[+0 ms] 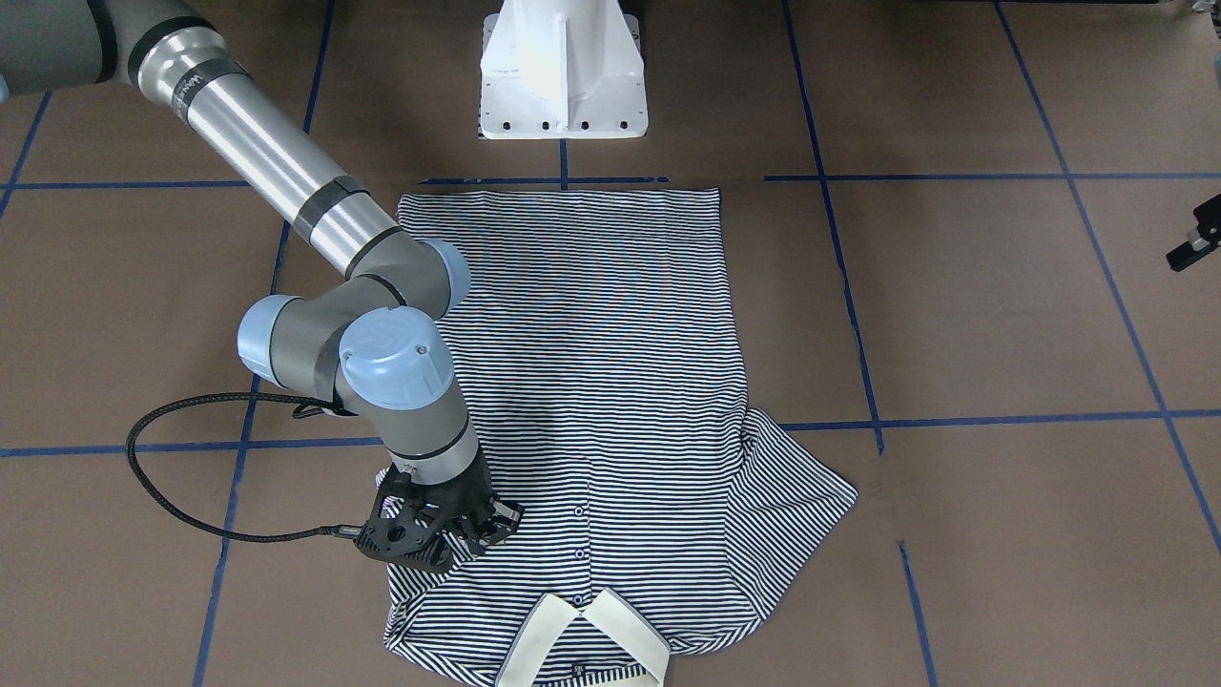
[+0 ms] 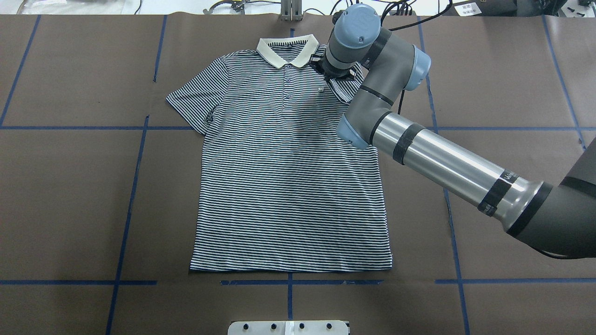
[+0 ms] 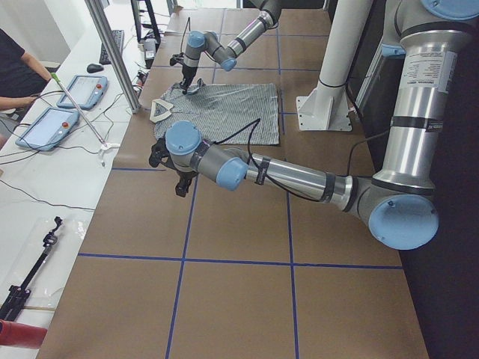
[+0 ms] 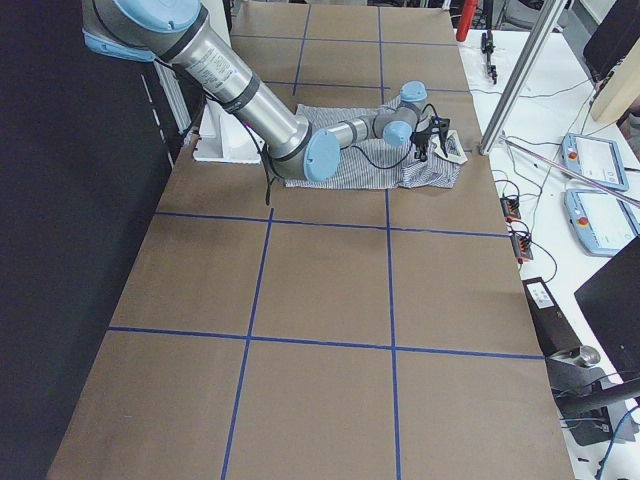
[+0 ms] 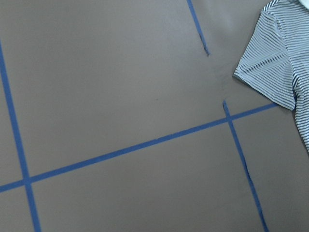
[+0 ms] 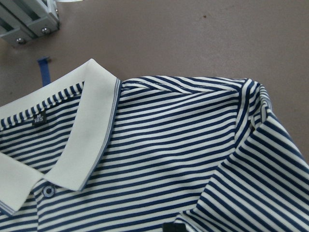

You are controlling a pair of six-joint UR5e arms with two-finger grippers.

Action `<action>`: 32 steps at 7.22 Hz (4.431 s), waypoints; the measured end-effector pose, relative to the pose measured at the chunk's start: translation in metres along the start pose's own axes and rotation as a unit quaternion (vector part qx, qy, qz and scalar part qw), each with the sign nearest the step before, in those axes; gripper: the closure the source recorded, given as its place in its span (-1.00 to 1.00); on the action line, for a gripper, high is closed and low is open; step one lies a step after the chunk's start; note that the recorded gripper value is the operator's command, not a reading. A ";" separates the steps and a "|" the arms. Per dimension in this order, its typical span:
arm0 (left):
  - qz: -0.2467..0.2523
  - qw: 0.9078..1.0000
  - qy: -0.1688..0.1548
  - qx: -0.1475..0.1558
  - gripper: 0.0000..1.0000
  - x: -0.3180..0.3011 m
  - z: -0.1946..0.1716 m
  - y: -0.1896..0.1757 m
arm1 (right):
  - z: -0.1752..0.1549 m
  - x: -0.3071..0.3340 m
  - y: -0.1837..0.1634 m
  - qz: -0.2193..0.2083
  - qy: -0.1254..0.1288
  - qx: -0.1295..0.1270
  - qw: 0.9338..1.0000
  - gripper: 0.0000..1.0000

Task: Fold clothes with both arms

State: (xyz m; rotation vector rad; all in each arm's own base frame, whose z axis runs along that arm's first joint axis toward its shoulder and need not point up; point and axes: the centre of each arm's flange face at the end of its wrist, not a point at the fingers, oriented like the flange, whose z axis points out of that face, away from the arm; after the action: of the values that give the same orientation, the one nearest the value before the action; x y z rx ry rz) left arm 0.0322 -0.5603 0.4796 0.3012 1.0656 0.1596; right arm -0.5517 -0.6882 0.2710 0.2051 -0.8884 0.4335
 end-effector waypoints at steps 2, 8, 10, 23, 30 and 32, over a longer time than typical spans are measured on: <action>-0.013 1.000 -0.019 0.005 -1.00 0.053 0.051 -0.061 | 0.006 -0.015 0.011 -0.004 0.006 0.017 1.000 -0.62; -0.057 0.994 -0.070 0.054 -0.63 0.160 0.225 -0.116 | -0.070 -0.034 0.035 0.016 -0.063 0.024 0.998 -1.00; -0.073 0.992 -0.087 0.047 -0.50 0.194 0.286 -0.101 | -0.100 0.014 0.044 0.016 -0.078 0.020 0.997 -1.00; -0.083 0.991 -0.087 0.053 1.00 0.260 0.314 -0.146 | -0.112 0.093 0.044 0.018 -0.074 0.009 0.997 -1.00; -0.133 0.986 -0.066 0.080 -0.80 0.414 0.352 -0.182 | -0.155 0.169 0.073 0.014 -0.084 -0.004 0.996 -1.00; -0.135 0.986 -0.051 0.089 -0.81 0.419 0.343 -0.177 | -0.157 0.168 0.088 0.020 -0.087 -0.011 0.996 -1.00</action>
State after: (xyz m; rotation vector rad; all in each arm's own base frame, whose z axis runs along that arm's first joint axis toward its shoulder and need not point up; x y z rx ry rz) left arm 0.5311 -0.6706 0.2272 0.3188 1.0094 -0.1930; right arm -0.3877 -0.5077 0.3057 0.2078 -1.0699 0.4476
